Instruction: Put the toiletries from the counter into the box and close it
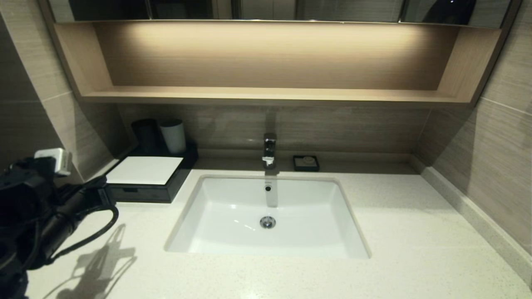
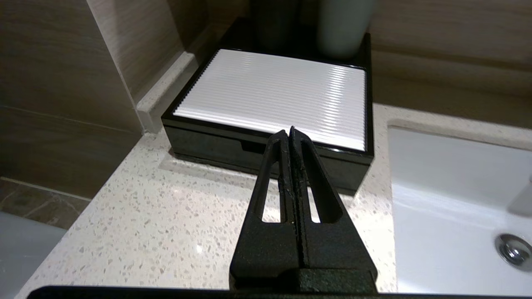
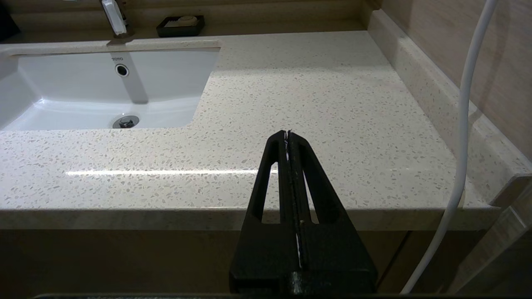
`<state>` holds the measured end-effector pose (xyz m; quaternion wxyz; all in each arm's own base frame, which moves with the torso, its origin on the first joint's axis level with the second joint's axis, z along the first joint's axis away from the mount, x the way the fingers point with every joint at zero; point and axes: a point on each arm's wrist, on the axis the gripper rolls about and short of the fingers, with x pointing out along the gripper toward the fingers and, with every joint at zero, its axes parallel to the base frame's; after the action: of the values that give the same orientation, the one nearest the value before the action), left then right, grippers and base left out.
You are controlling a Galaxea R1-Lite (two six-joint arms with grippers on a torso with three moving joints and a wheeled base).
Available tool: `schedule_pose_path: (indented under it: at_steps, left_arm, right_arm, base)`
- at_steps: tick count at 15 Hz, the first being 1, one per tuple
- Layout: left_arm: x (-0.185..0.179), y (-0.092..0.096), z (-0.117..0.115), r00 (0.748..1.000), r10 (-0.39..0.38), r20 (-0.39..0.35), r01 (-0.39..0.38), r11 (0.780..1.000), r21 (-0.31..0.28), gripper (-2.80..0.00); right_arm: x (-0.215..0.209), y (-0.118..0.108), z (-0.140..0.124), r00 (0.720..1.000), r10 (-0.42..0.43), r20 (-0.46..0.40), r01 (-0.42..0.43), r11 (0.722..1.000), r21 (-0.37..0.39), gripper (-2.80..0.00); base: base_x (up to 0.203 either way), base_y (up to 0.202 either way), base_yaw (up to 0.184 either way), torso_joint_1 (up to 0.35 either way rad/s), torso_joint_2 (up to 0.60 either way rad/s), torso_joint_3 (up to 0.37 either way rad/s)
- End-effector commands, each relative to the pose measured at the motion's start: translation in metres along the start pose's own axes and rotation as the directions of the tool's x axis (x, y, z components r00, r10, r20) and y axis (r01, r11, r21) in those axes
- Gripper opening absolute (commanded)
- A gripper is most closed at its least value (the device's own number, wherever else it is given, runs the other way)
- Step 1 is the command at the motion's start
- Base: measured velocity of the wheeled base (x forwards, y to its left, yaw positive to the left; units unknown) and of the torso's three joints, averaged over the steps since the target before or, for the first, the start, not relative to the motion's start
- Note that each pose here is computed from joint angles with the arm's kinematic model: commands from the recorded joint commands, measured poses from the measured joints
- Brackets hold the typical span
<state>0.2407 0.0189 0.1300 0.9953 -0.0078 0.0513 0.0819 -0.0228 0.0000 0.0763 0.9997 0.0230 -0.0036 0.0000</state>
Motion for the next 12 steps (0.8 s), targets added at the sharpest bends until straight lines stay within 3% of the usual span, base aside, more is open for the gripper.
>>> schedule_pose_path:
  at_steps: [1, 4, 6, 12]
  left_arm:
    - [-0.035, -0.004, 0.009, 0.998, -0.033, 0.058, 0.033, 0.999, 0.005, -2.8]
    - [-0.072, -0.009, 0.011, 0.991, -0.085, 0.098, 0.082, 0.996, 0.039, -2.8]
    - [-0.088, -0.008, 0.004, 0.994, -0.049, 0.1, 0.042, 0.996, 0.073, -2.8]
    - [-0.119, -0.002, 0.008, 0.986, -0.035, 0.166, 0.025, 0.998, 0.062, -2.8]
  right_arm:
    - [0.0, 0.0, 0.0, 1.0, 0.0, -0.001, 0.0, 1.0, 0.002, -2.8]
    - [0.0, 0.0, 0.0, 1.0, 0.0, -0.001, 0.0, 1.0, 0.0, -2.8]
    - [0.0, 0.0, 0.0, 1.0, 0.0, -0.001, 0.0, 1.0, 0.001, -2.8]
    - [0.0, 0.0, 0.0, 1.0, 0.0, -0.001, 0.0, 1.0, 0.002, -2.8]
  base:
    - [0.0, 0.0, 0.0, 0.0, 0.0, 0.0]
    - [0.0, 0.0, 0.0, 0.0, 0.0, 0.0]
    - [0.0, 0.0, 0.0, 0.0, 0.0, 0.0]
    - [0.0, 0.0, 0.0, 0.0, 0.0, 0.0]
